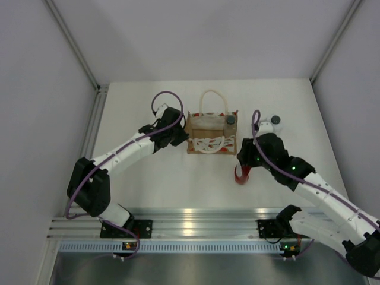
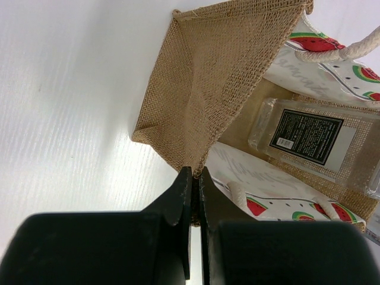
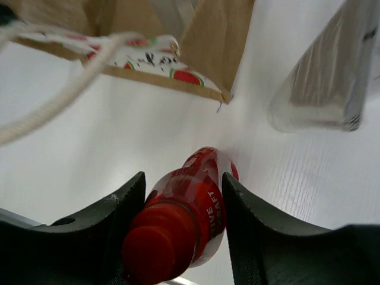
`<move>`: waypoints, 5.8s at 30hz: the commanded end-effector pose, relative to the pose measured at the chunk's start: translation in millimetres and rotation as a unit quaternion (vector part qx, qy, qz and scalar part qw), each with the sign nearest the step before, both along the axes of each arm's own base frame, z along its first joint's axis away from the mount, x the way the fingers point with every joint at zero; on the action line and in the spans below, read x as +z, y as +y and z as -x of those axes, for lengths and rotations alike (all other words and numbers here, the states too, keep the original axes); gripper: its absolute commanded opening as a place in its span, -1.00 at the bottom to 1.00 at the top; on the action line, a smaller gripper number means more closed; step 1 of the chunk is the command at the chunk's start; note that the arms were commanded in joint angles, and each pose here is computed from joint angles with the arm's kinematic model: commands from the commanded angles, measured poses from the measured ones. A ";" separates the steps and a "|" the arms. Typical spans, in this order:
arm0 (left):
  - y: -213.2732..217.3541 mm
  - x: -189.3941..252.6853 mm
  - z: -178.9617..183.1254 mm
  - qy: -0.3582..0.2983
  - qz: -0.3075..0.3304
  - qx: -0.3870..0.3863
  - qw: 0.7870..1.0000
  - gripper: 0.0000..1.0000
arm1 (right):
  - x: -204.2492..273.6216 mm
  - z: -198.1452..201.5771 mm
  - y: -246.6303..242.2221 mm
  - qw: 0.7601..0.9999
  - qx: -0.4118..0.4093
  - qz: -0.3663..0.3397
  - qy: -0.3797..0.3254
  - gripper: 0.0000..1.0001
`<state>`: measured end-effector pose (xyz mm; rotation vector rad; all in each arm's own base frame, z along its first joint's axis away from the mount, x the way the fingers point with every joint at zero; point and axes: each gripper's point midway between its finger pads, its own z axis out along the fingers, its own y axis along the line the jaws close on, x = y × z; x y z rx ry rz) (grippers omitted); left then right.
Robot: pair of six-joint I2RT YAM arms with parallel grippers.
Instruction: Take the personal care products out of the canvas bag
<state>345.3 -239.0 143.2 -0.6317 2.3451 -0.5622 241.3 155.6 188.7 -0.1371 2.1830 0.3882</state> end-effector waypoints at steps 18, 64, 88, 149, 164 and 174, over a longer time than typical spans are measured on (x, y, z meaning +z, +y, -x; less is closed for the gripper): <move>15.5 -9.5 -3.1 0.003 -0.036 0.019 0.999 -1.00 | 19.5 -16.4 4.4 0.995 0.006 -0.037 -0.097 0.15; 15.5 -1.5 -1.5 -0.004 -0.030 0.014 0.999 -1.00 | -10.8 -160.2 42.6 0.989 -0.053 0.101 0.094 0.04; 17.1 -3.0 -2.0 -0.005 -0.033 0.018 0.999 -1.00 | -52.8 -171.9 44.2 0.981 -0.080 0.121 0.131 -0.34; 18.6 -11.9 -8.1 0.001 -0.043 0.036 0.998 -1.00 | 114.3 -130.8 50.7 0.994 0.031 0.093 0.052 -1.00; 24.5 -15.8 -6.3 0.002 -0.048 0.048 0.998 -1.00 | 181.0 -126.9 22.9 0.998 0.002 0.069 -0.008 -1.00; 26.2 -17.2 -6.6 0.003 -0.049 0.054 0.997 -1.00 | 213.9 -119.7 -22.7 0.998 -0.036 0.045 -0.035 -1.00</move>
